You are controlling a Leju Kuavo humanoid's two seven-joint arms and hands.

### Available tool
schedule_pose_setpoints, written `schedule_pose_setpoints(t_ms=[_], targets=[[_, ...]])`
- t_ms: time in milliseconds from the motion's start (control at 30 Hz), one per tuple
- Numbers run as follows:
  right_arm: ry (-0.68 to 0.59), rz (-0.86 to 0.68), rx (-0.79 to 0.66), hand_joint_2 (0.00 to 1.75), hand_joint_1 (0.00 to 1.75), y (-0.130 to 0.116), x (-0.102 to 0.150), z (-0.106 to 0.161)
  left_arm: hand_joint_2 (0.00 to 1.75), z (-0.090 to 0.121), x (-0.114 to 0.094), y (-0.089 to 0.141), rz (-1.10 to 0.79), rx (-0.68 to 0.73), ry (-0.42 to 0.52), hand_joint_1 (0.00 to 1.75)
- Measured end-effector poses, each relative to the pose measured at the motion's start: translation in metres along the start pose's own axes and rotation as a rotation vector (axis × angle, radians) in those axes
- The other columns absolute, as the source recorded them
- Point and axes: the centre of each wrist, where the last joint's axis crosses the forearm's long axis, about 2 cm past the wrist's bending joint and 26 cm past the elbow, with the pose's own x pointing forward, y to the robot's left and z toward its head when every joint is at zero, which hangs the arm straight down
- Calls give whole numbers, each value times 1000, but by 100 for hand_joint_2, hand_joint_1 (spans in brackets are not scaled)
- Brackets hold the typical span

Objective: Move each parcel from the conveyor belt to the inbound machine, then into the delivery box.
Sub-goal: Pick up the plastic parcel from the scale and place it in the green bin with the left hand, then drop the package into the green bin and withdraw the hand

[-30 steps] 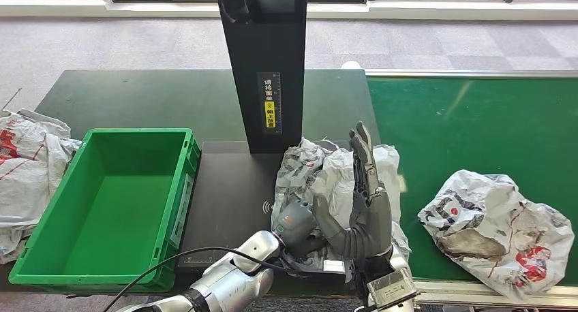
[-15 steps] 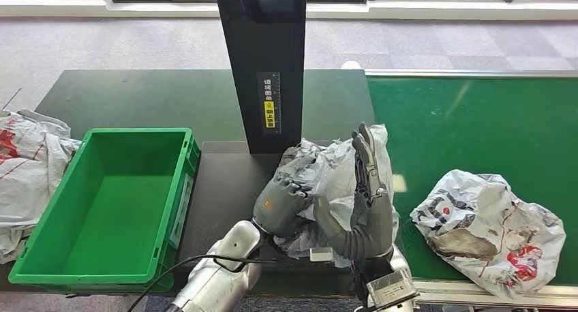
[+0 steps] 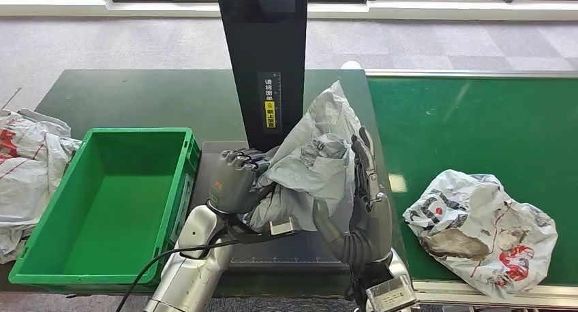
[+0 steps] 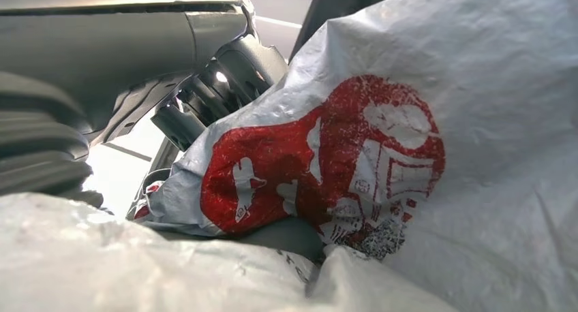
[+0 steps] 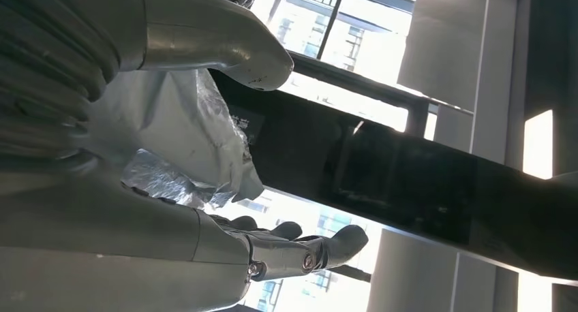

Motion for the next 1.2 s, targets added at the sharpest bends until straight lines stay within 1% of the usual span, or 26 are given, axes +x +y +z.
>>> schedule_pose_setpoints(t_ms=[167,467,633,733,800,967,1067,1200], targets=[[-1,0,-6,175,0,0,1,0,175,-2,-4,8,1,42,6,175],[0,-1,-15,175,0,-1,1,0,175,-4,-7,14,9,76,-5,175],[10,-8,-35,175,0,-1,2,3,175,-5,-14,28,5,147,-12,175],[15,-17,-50,175,0,-1,2,3,175,-3,-25,42,-12,205,3,175],[19,-26,-60,175,0,-2,1,4,175,3,-38,52,-15,255,29,175],[26,-47,-76,175,0,-5,0,5,175,24,-71,81,-12,418,145,175],[28,-48,-81,175,0,-6,-1,6,175,32,-82,104,-25,520,195,175],[27,-52,-75,175,0,-7,-3,5,175,35,-89,132,-61,629,210,175]])
